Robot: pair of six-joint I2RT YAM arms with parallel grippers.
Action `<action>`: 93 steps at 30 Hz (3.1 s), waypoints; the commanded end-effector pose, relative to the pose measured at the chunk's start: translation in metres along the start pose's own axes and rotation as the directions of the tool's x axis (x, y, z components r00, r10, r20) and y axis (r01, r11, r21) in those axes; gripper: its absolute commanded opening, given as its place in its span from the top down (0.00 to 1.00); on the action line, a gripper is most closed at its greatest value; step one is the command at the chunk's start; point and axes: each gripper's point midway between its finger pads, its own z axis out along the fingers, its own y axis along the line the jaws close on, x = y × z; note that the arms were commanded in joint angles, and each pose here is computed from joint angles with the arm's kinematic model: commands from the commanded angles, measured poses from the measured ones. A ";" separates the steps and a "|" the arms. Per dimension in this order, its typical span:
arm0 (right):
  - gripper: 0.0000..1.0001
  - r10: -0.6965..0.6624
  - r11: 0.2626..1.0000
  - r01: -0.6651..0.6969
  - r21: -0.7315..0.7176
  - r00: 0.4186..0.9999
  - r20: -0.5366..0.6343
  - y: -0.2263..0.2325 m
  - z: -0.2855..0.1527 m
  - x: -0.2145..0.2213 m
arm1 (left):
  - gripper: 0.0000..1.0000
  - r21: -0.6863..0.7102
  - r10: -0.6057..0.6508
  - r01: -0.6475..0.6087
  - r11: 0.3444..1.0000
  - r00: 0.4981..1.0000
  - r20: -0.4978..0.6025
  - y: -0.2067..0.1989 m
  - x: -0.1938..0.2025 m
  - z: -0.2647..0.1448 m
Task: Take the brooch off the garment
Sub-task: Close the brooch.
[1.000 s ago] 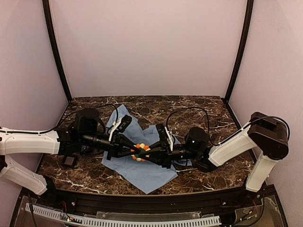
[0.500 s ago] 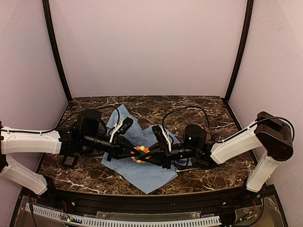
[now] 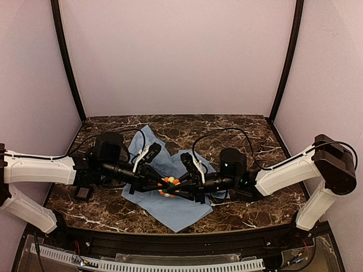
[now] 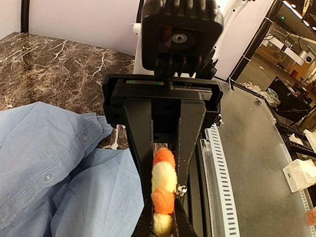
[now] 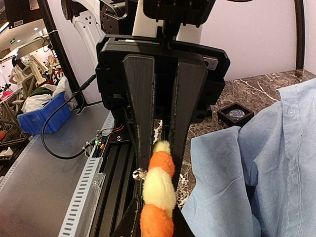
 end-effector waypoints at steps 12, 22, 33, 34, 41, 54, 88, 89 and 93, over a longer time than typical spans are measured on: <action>0.81 -0.074 0.989 0.065 0.132 0.995 0.065 -0.019 -0.004 -0.030 | 0.99 0.100 0.011 -0.011 0.995 1.000 0.000 -0.021 -0.005 0.004; 0.82 -0.058 0.989 0.048 0.143 0.996 0.070 -0.020 -0.006 -0.031 | 0.99 0.103 0.015 -0.015 0.995 1.000 0.006 -0.022 -0.007 0.003; 0.94 -0.048 0.988 0.032 0.153 0.993 0.105 -0.018 -0.017 -0.031 | 0.99 0.110 0.027 -0.030 0.993 0.999 0.026 -0.027 -0.011 -0.001; 0.97 -0.044 0.988 0.028 0.150 0.994 0.104 -0.018 -0.017 -0.030 | 0.99 0.115 0.029 -0.032 0.993 0.999 0.029 -0.028 -0.012 -0.001; 1.00 -0.019 0.991 0.003 0.131 0.992 0.123 -0.016 -0.018 -0.034 | 0.99 0.121 0.029 -0.033 0.992 0.999 0.034 -0.030 -0.013 -0.002; 1.00 0.003 0.996 -0.017 0.084 0.986 0.166 -0.010 -0.023 -0.040 | 0.57 0.085 0.050 -0.053 0.995 0.998 0.038 -0.028 -0.014 -0.005; 0.89 -0.003 0.999 -0.001 0.037 0.993 0.120 -0.007 -0.013 -0.033 | 0.99 0.005 0.063 -0.064 0.998 0.994 0.087 -0.020 -0.023 -0.012; 0.89 -0.004 0.999 -0.001 0.039 0.993 0.117 -0.008 -0.012 -0.033 | 0.99 0.006 0.063 -0.063 0.998 0.994 0.087 -0.020 -0.023 -0.011; 0.86 -0.007 0.999 0.003 0.041 0.993 0.116 -0.008 -0.012 -0.034 | 0.99 0.007 0.058 -0.059 0.998 0.995 0.085 -0.019 -0.022 -0.011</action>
